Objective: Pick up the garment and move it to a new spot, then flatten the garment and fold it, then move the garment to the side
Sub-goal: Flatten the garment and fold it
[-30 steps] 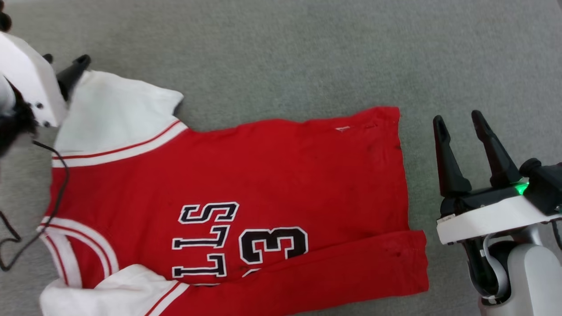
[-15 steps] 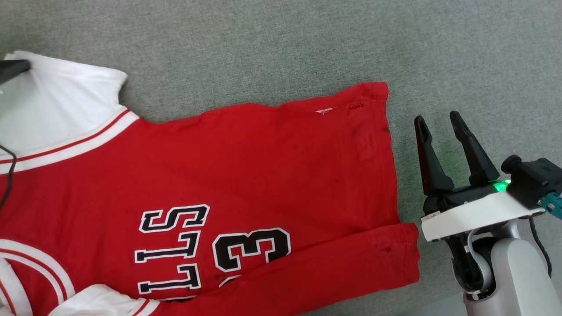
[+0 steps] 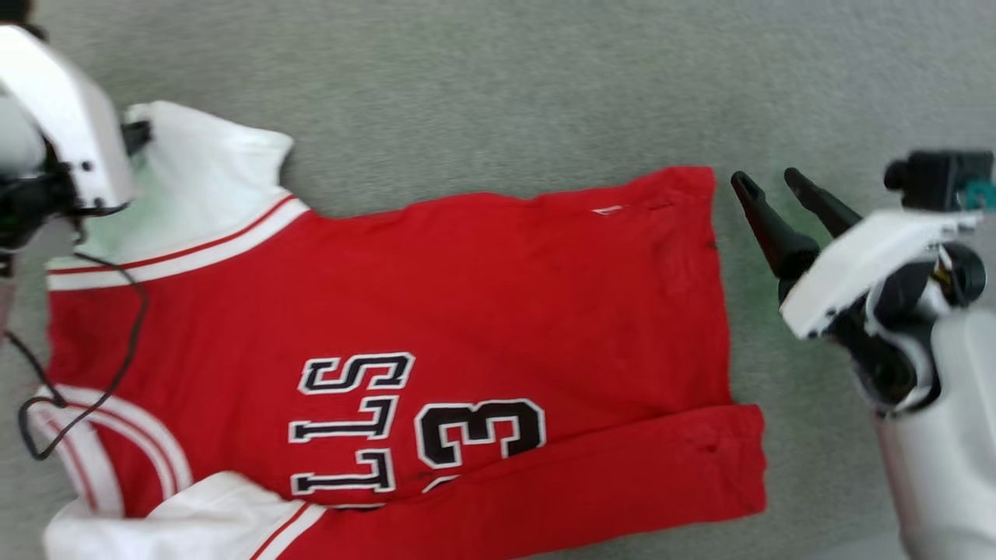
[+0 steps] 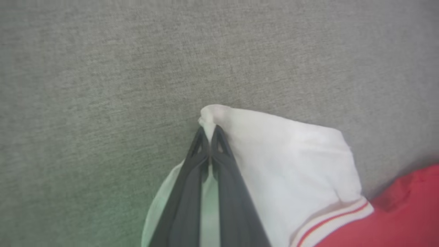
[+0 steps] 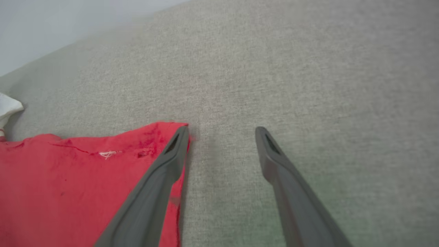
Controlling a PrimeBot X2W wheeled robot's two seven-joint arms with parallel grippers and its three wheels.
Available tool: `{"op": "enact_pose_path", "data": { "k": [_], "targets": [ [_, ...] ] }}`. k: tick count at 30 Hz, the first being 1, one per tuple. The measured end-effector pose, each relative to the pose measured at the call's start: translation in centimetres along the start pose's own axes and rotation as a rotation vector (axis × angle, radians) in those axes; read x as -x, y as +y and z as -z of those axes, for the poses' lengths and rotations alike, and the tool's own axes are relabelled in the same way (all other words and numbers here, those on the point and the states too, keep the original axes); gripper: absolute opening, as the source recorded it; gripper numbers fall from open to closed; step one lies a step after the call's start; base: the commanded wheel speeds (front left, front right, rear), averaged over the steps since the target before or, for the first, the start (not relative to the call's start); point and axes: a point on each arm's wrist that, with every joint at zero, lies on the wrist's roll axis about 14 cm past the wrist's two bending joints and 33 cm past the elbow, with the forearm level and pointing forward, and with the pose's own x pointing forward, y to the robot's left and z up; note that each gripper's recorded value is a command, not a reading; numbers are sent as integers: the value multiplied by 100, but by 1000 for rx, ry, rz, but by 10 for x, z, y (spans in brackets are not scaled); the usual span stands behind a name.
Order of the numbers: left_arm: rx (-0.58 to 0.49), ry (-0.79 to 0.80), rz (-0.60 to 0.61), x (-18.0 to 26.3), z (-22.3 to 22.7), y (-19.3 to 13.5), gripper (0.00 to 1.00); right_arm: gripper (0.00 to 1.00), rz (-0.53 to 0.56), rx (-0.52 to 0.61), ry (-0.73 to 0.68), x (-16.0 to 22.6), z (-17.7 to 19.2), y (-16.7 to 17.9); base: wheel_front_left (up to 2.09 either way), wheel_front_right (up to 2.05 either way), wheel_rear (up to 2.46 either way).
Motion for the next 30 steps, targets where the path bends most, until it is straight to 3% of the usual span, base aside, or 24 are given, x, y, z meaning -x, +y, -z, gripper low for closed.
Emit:
{"op": "enact_pose_path", "data": {
  "k": [6, 13, 14, 15, 16, 22, 30],
  "targets": [
    [-58, -133, 3, 35, -28, -5, 0, 100, -51, 26, 258, -29, 13, 15, 0, 0, 0],
    [-82, -190, -23, 55, -28, 6, 0, 100, -69, 70, 515, -49, 36, 30, 0, 0, 0],
    [-81, -194, -27, 57, -27, 8, 0, 78, -67, 80, 542, -50, 38, 31, 0, 0, 0],
    [-80, -196, -33, 58, -25, 10, 0, 34, -70, 79, 560, -51, 39, 32, 0, 0, 0],
    [-77, -198, -39, 59, -24, 13, 0, 0, -72, 79, 570, -51, 40, 34, 0, 0, 0],
    [-80, -240, -58, 70, -20, 16, 0, 0, -90, 111, 543, -45, 31, 44, 0, 0, 0],
    [-65, -363, -72, 107, -27, 12, 0, 0, -91, 134, 304, -23, -31, 48, 0, 0, 0]
  ]
}}
